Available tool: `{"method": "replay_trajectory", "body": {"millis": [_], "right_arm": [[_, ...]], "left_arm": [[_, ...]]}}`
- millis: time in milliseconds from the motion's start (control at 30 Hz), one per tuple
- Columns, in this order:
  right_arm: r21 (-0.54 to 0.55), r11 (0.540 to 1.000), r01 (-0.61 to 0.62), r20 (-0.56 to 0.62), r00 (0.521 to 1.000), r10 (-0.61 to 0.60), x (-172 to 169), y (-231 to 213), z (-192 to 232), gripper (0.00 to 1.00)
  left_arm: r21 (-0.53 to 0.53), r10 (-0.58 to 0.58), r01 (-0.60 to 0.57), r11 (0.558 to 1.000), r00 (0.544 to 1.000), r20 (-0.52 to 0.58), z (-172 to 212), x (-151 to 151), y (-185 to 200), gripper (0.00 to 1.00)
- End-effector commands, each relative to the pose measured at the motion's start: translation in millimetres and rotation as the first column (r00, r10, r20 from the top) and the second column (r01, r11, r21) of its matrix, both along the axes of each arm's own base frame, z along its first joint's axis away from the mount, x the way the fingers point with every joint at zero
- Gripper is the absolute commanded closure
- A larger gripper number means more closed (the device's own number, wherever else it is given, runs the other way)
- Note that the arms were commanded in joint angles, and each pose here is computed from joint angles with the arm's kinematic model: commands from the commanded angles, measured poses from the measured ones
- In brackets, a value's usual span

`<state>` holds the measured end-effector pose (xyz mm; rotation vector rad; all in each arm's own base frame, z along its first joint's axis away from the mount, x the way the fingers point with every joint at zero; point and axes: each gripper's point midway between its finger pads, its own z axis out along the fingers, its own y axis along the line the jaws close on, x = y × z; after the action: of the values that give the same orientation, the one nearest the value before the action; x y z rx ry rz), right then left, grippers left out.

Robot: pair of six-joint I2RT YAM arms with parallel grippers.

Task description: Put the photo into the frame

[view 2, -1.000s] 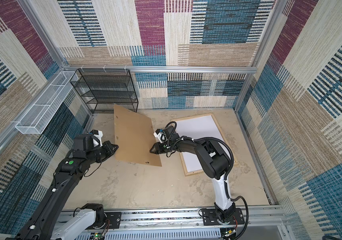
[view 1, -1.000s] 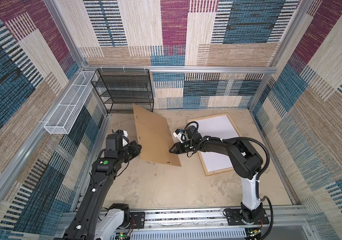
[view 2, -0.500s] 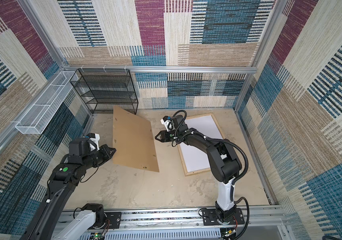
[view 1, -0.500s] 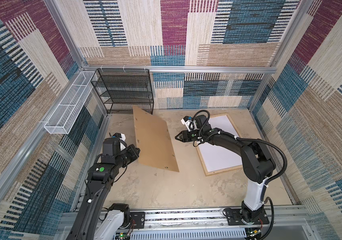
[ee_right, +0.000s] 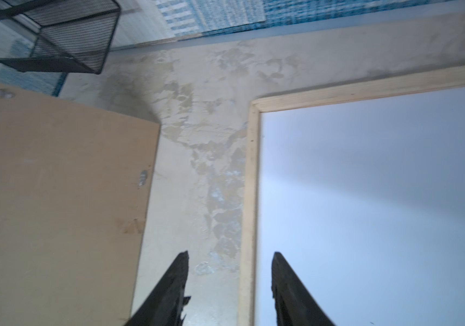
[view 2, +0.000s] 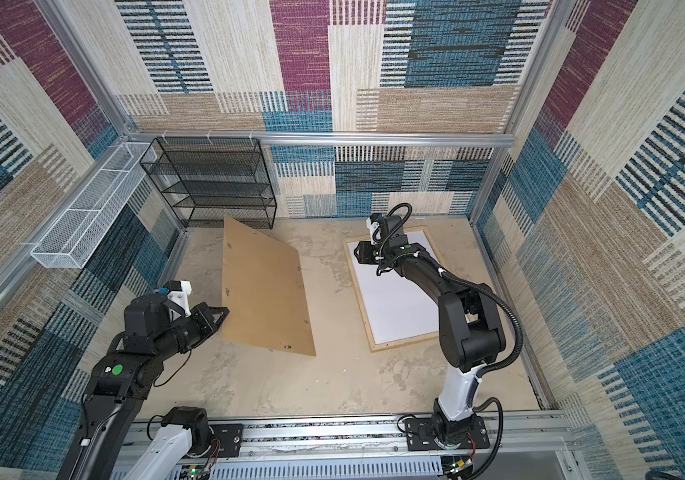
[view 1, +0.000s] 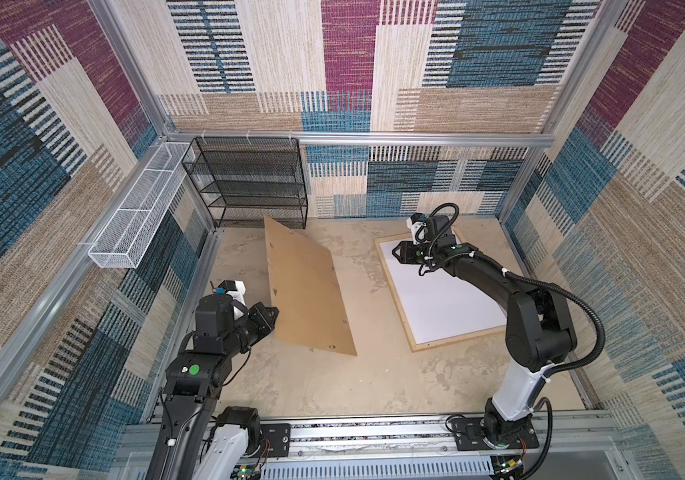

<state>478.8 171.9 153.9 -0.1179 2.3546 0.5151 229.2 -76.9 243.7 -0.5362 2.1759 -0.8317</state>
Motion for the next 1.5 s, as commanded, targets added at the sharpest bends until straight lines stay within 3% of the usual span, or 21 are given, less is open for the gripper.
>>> {"method": "replay_trajectory", "body": {"millis": [0,367,600,767,1000,1467], "right_arm": [[-0.142,0.98,0.141,0.021,0.99,-0.139,11.5,-49.9,-4.3,0.48],[-0.256,0.9,0.352,-0.019,0.929,-0.369,39.0,-161.6,-33.4,0.39],[-0.267,0.862,0.431,-0.07,0.883,-0.464,51.1,-221.0,-52.4,0.34],[-0.269,0.838,0.474,-0.094,0.853,-0.513,45.8,-256.7,-62.7,0.34],[-0.183,0.859,0.478,-0.125,0.855,-0.503,43.1,-281.1,-68.7,0.33],[-0.013,0.927,0.374,-0.175,0.912,-0.371,46.7,-259.4,-83.5,0.34]], "left_arm": [[-0.08,-0.013,0.023,0.997,0.992,0.126,31.7,3.6,-8.3,1.0],[-0.234,-0.039,0.099,0.967,0.968,0.25,67.5,1.6,-24.5,1.0],[-0.377,-0.027,0.154,0.913,0.947,0.321,74.5,11.7,-34.2,1.0],[-0.382,-0.016,0.163,0.91,0.933,0.361,77.2,16.1,-33.6,1.0],[-0.412,-0.045,0.217,0.885,0.92,0.389,79.0,27.7,-45.0,1.0],[-0.399,-0.128,0.304,0.865,0.903,0.411,69.4,44.4,-86.6,1.0]]}}
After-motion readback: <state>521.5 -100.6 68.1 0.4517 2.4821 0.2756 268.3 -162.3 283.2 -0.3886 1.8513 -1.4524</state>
